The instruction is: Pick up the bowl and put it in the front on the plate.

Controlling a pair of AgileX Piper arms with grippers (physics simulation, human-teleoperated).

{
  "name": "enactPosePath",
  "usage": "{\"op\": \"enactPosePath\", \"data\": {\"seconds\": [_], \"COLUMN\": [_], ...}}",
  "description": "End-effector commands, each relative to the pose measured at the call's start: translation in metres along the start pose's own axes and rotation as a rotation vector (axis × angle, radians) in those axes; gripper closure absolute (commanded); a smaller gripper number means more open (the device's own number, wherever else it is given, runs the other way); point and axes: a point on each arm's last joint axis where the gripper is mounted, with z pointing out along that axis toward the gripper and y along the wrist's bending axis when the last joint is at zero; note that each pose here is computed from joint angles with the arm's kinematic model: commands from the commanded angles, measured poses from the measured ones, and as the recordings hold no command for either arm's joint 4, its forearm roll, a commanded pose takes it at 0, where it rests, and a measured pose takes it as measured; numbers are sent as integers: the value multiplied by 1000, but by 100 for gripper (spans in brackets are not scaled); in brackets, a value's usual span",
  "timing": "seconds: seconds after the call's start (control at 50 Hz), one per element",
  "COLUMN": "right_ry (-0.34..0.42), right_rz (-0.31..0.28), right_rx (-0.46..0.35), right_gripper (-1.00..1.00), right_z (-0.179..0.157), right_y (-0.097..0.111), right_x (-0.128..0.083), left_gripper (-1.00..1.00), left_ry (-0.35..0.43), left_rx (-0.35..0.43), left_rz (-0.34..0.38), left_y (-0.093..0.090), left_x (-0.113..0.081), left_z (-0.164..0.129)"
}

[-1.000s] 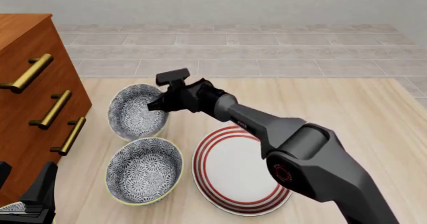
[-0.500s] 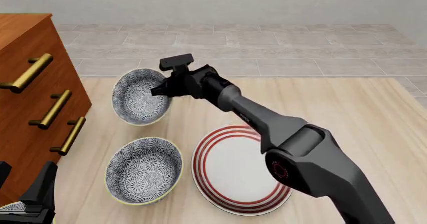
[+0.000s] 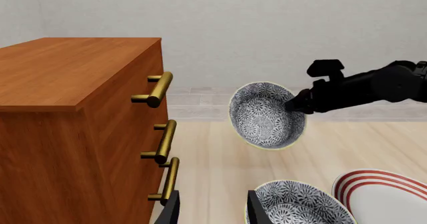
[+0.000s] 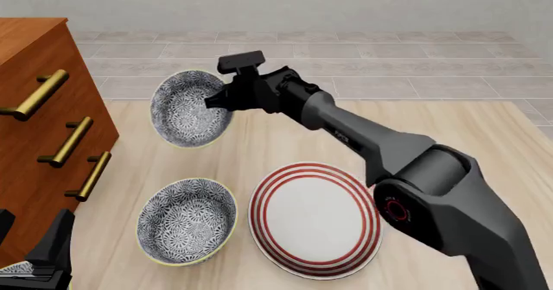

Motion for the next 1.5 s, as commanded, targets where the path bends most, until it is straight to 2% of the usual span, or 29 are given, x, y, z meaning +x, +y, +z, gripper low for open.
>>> {"op": "enactPosePath", "data": {"seconds": [0.02,0.26,0.34,0.36,0.4,0.42,0.66,0.88,1.04,1.5], "right_ry": [-21,-14,-8,9,7,14,2,14,36,63], "right_rz": [22,51,85,92,116,98,143,153,169,226], "right_rx": [1,10,16,33,28,33,45,56,55,86], "right_gripper": [100,100,100,100,100,100,100,100,100,100], "right_z": [-32,-70,-77,-74,-78,-78,-91,-111,-128,-167], "right_y": [-4,-9,-12,-20,-17,-19,-26,-31,-29,-41], "right_x": [-6,3,4,3,4,2,-4,0,16,44], "left_gripper": [-100,-100,-100,-100,-100,-100,-100,-100,-100,-100], "left_ry": [0,0,0,0,0,0,0,0,0,0], "left_rx": [0,0,0,0,0,0,0,0,0,0], "left_rz": [0,0,0,0,0,0,0,0,0,0], "left_y": [0,0,0,0,0,0,0,0,0,0], "left_x": [0,0,0,0,0,0,0,0,0,0], "left_z": [0,0,0,0,0,0,0,0,0,0]}}
